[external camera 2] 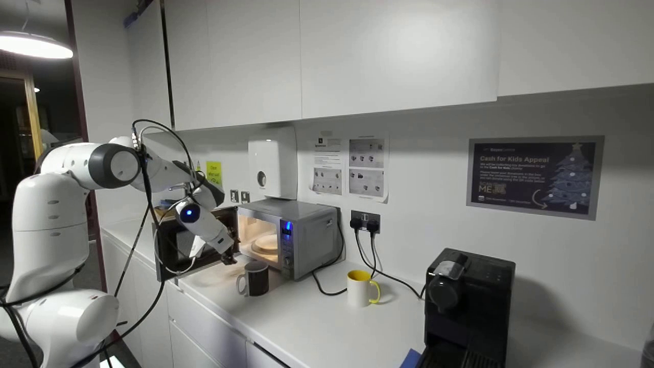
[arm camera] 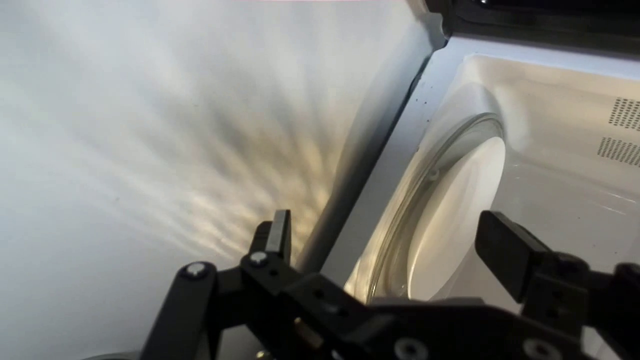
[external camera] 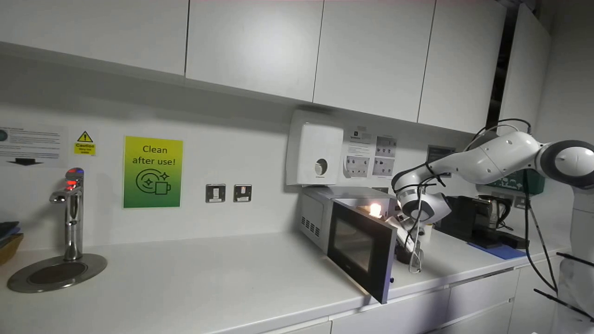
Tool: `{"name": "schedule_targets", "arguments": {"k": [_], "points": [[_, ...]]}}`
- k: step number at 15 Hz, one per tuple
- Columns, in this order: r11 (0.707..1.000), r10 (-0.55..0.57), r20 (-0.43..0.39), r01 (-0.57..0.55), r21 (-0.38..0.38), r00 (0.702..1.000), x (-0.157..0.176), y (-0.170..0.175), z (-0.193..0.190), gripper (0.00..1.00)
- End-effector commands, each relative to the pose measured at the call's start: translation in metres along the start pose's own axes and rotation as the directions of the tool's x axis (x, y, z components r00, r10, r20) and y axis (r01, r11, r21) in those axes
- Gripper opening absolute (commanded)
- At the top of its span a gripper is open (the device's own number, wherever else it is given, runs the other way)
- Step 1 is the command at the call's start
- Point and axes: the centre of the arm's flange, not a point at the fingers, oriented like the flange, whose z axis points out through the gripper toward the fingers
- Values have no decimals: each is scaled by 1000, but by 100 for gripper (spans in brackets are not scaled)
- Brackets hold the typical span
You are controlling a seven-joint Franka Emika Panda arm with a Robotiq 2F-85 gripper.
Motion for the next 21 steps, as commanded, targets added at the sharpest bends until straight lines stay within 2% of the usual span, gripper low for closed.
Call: {"name": "schedule_targets", "arguments": {"k": [1,7,12,18,21], "points": [[997,-78,-6,78,-15,997,16,-4,-47,100],[978,-207,-14,207,-31,978,30,-3,-71,100],[944,-324,-5,323,-59,946,38,4,-82,100],[910,-414,-56,413,-30,909,64,-5,-99,100],[889,-457,-47,457,-13,888,76,-12,-108,100]]}}
